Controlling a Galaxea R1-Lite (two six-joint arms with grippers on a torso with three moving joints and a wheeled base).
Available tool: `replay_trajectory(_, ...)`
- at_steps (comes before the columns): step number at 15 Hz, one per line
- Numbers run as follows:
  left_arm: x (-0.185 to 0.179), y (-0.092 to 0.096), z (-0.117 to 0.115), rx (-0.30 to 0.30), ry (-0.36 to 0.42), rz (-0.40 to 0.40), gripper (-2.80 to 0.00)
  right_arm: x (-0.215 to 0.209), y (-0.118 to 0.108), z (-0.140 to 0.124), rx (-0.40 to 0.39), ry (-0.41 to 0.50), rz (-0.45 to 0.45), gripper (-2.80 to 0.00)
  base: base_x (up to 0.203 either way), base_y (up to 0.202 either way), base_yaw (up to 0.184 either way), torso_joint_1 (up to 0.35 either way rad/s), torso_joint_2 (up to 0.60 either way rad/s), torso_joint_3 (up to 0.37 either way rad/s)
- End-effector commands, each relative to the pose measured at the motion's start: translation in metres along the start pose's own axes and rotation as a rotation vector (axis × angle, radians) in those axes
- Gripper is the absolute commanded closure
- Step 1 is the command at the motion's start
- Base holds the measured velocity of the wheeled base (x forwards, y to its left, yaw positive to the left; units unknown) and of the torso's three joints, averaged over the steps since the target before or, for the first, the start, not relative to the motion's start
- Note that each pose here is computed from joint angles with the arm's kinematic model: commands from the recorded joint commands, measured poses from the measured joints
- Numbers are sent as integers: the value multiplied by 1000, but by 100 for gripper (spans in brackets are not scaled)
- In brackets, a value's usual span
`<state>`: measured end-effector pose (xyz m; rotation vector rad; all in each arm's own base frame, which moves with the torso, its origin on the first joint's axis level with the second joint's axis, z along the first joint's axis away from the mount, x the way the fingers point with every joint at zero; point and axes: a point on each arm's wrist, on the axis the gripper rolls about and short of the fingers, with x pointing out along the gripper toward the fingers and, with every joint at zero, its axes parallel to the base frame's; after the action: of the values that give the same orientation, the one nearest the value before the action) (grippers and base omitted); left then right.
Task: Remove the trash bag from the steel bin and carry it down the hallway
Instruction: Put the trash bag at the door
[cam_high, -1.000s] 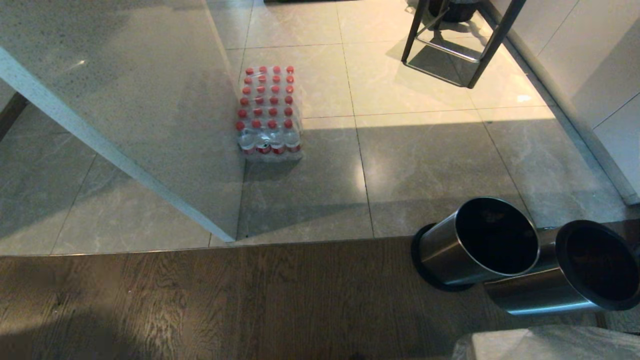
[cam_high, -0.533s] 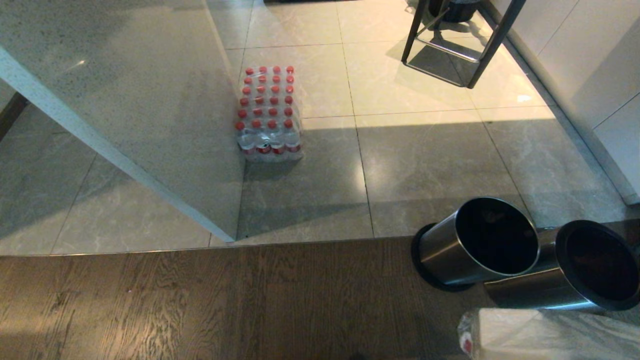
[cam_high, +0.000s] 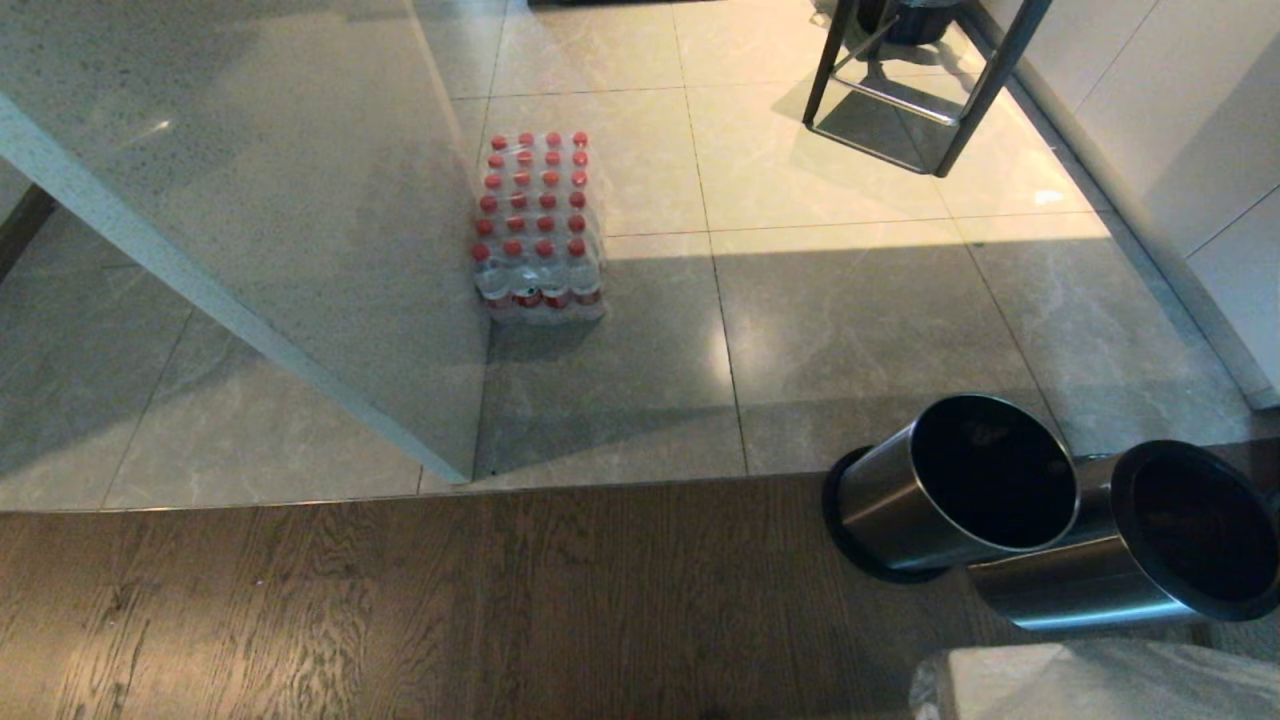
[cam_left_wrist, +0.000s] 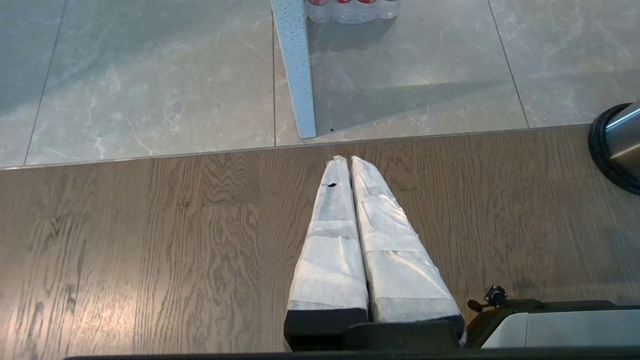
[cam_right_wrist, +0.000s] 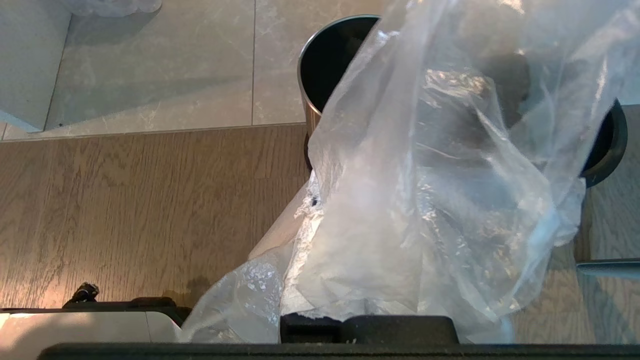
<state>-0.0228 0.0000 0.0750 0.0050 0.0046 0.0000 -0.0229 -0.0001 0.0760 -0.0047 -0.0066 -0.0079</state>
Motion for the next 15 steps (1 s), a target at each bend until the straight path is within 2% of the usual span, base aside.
replay_trajectory(1, 0, 0, 0, 0, 0, 0, 0, 0, 0, 0, 0, 4, 0, 0, 0, 0, 0, 0, 0, 0)
replay_trajectory(15, 0, 0, 0, 0, 0, 0, 0, 0, 0, 0, 0, 4, 2, 0, 0, 0, 0, 0, 0, 0)
